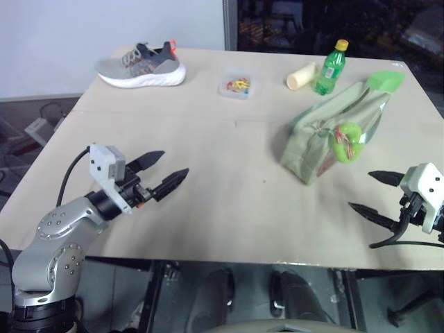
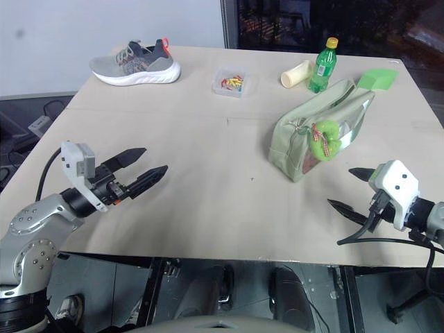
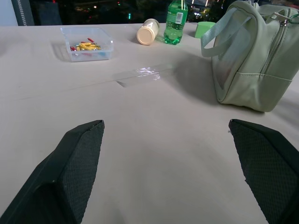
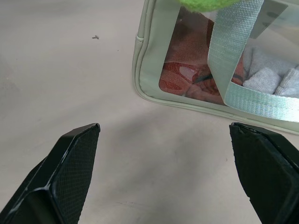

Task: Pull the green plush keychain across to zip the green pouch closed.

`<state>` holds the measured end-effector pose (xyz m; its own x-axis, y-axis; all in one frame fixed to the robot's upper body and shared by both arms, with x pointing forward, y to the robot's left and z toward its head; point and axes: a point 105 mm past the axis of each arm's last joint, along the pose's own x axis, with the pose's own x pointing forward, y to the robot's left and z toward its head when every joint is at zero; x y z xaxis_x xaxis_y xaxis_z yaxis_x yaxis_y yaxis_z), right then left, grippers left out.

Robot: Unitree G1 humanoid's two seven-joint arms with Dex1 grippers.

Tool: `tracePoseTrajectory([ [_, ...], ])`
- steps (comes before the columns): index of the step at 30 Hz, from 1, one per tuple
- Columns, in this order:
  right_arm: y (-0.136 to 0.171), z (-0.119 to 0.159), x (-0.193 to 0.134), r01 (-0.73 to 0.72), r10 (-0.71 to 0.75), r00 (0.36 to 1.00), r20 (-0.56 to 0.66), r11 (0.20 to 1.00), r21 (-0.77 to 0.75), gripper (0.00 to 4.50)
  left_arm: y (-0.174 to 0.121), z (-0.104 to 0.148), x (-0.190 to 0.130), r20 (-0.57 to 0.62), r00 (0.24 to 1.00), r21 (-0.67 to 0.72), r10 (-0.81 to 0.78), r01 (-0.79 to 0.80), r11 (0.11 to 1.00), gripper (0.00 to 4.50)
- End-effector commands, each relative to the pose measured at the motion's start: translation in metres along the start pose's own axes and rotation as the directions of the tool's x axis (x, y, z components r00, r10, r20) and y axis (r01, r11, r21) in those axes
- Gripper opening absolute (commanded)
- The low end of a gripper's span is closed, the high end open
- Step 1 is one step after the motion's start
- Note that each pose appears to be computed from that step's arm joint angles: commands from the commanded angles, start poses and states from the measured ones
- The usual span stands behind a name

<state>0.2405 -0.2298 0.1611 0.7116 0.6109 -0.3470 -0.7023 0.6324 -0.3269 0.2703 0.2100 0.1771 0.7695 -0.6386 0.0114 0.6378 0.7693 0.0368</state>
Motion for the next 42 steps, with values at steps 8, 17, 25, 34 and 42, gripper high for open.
tracePoseTrajectory([
  [8,-0.055,0.032,-0.021,0.084,-0.127,0.988,-0.086,0.917,-0.390,4.50,-0.047,0.028,0.004,0.147,0.933,0.053,-0.327,0.323,0.945,4.44],
  [17,-0.101,0.095,0.012,0.037,-0.151,0.987,-0.060,0.566,-0.824,4.50,-0.065,0.034,0.013,0.169,0.883,0.088,-0.439,0.430,0.899,4.44],
  [25,-0.103,0.099,0.067,-0.128,0.017,0.991,-0.131,0.388,-0.913,3.88,-0.065,0.034,0.014,0.198,0.895,0.111,-0.401,0.385,0.916,4.50],
  [34,-0.112,0.118,0.079,-0.053,0.050,0.998,-0.032,0.505,-0.862,0.16,-0.062,0.027,0.008,0.208,0.928,0.116,-0.308,0.289,0.950,4.50],
  [42,-0.082,0.149,0.104,-0.010,0.009,1.000,-0.006,0.747,-0.665,0.16,-0.051,0.016,0.019,0.200,0.956,0.122,-0.216,0.195,0.973,4.50],
])
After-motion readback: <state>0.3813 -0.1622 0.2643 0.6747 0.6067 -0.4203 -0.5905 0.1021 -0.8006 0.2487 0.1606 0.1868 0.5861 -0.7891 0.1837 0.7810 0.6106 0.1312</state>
